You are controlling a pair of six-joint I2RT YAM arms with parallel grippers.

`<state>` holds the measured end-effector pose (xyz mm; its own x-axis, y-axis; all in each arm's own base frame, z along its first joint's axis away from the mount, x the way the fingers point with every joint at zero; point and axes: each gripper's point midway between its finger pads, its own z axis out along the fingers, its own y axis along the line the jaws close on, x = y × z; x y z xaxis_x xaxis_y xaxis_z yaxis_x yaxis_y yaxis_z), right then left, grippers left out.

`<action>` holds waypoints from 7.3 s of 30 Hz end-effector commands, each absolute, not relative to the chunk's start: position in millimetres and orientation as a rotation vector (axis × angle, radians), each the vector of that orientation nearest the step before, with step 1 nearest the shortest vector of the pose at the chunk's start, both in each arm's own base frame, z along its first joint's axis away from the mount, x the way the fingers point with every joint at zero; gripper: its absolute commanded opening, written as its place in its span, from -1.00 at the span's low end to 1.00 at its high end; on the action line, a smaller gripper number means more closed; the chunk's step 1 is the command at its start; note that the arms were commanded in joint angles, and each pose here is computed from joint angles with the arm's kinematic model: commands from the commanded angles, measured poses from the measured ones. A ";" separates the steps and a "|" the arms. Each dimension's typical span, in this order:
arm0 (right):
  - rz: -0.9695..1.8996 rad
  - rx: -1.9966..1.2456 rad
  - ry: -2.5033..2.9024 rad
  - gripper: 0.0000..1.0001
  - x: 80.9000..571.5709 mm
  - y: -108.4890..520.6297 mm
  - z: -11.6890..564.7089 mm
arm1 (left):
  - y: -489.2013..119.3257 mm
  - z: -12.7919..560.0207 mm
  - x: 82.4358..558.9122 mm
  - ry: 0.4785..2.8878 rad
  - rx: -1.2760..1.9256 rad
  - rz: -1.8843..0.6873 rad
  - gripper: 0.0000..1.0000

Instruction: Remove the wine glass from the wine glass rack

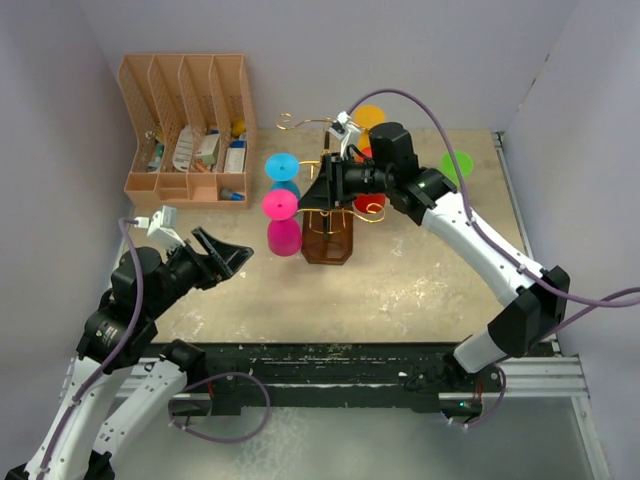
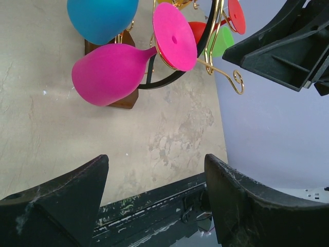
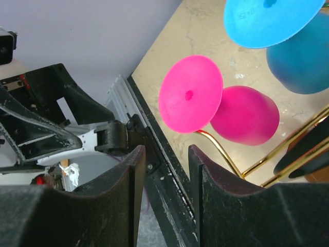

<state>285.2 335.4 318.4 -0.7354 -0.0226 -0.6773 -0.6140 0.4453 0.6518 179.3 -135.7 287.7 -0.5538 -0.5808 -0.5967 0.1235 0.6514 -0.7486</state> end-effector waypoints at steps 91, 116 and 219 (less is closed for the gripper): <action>1.722 -0.297 1.984 -1.00 295.8 369.5 334.8 | -147.3 314.0 188.1 1.895 -0.379 -1.066 0.56; 1.726 -0.374 2.030 -1.00 265.6 365.1 325.4 | -150.4 308.8 193.1 1.909 -0.383 -1.067 0.56; -0.565 -0.984 0.773 -1.00 134.7 317.6 379.2 | -219.0 382.2 176.7 1.829 -0.393 -1.809 0.29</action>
<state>137.7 324.5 352.4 0.6045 -0.7565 -0.2497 0.0482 0.3476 -0.9364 185.8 -217.0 363.8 -0.7976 -0.5779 -0.1729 0.1215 0.1269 -0.9844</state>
